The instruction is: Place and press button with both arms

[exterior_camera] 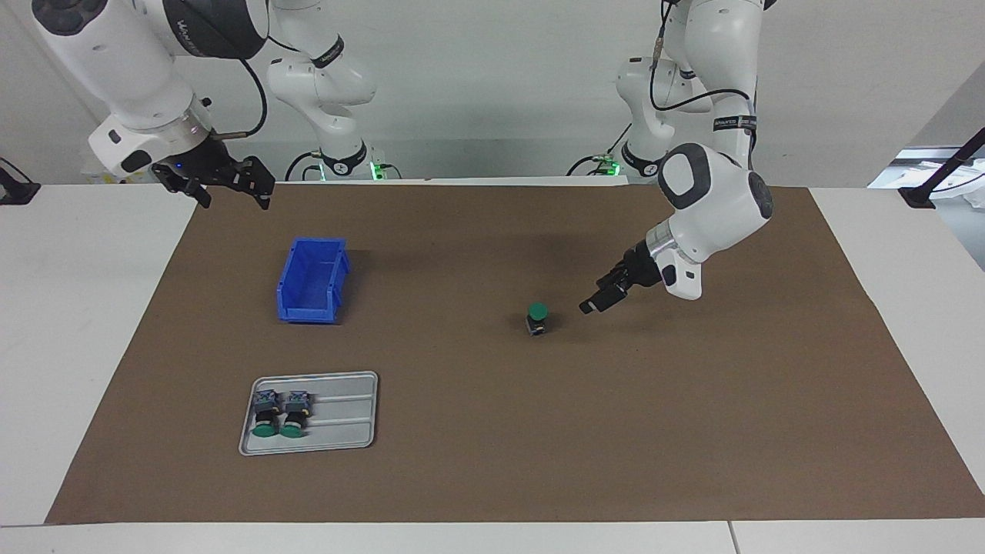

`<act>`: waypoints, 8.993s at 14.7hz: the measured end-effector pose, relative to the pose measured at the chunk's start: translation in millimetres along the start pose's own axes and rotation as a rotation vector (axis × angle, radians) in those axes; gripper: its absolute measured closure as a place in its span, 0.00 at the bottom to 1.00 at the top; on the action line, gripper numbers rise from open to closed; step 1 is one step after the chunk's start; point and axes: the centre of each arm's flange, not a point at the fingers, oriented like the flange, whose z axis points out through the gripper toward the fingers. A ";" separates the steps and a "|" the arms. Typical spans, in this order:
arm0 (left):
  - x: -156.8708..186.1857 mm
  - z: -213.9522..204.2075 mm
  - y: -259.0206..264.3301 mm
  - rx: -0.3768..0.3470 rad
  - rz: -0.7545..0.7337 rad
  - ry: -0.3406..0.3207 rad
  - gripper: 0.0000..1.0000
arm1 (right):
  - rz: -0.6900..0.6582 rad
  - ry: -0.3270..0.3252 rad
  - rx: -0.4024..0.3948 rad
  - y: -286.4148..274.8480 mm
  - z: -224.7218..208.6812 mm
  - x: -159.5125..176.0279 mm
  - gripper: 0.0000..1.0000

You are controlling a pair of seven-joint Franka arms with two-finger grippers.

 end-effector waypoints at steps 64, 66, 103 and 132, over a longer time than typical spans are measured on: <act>87.9 -187.5 -52.1 0.374 0.417 0.186 0.00 | -0.181 0.095 -0.007 -100.4 -11.1 -6.0 0.00; 83.0 -210.9 -64.0 0.433 0.467 0.157 0.00 | -0.181 0.142 0.039 -183.1 -1.9 -8.3 0.00; 26.5 -299.3 -85.1 0.511 0.529 0.049 0.00 | -0.141 0.202 -0.021 -129.4 139.9 14.1 0.67; 18.6 -315.0 -104.3 0.482 0.577 0.096 0.00 | -0.047 0.103 -0.023 -38.4 267.6 -34.0 0.67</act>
